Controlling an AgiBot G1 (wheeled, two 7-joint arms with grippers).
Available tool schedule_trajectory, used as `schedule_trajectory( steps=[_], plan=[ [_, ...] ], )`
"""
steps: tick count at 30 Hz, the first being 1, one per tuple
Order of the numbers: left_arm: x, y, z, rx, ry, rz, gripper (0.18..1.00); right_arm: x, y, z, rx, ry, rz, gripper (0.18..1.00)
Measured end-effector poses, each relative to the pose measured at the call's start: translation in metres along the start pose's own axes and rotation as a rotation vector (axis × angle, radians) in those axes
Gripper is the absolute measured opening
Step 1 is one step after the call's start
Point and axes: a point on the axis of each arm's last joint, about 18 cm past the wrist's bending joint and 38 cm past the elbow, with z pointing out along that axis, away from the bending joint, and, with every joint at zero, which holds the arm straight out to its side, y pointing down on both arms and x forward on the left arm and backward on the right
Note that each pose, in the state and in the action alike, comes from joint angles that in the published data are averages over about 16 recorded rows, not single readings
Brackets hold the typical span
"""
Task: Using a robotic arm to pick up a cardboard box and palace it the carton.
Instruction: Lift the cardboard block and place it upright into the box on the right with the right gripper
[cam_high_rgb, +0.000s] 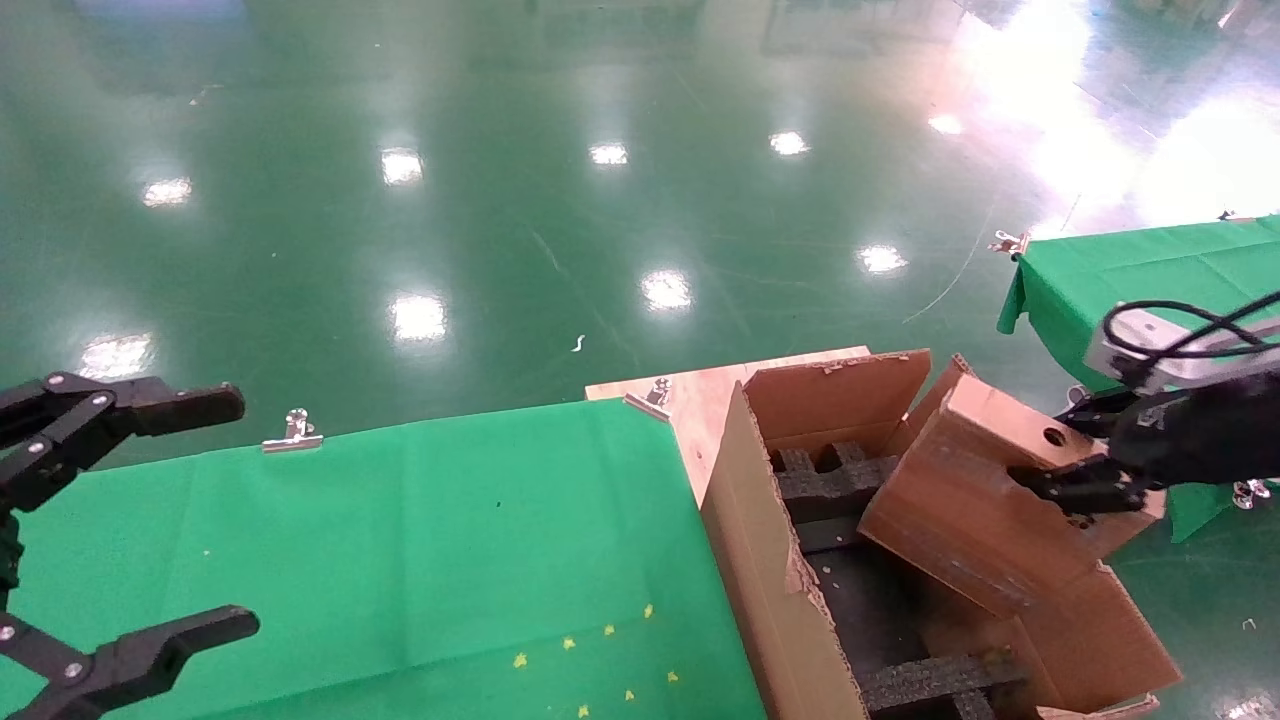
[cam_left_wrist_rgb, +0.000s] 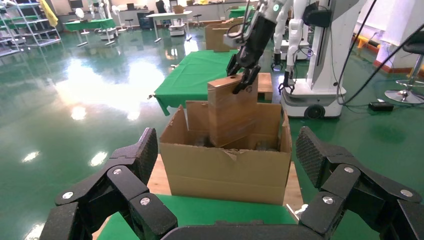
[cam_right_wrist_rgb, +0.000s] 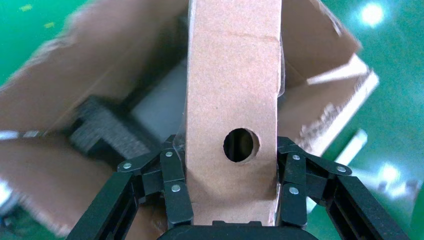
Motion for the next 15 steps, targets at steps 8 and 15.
schedule_trajectory(
  steps=[8,15],
  plan=[
    [0.0,0.0,0.0,0.0,0.0,0.0,1.001,-0.006,0.0,0.03,-0.047,0.079,0.203,0.341],
    [0.0,0.0,0.0,0.0,0.0,0.0,1.001,-0.013,0.002,0.044,-0.082,0.156,0.336,0.341]
  ],
)
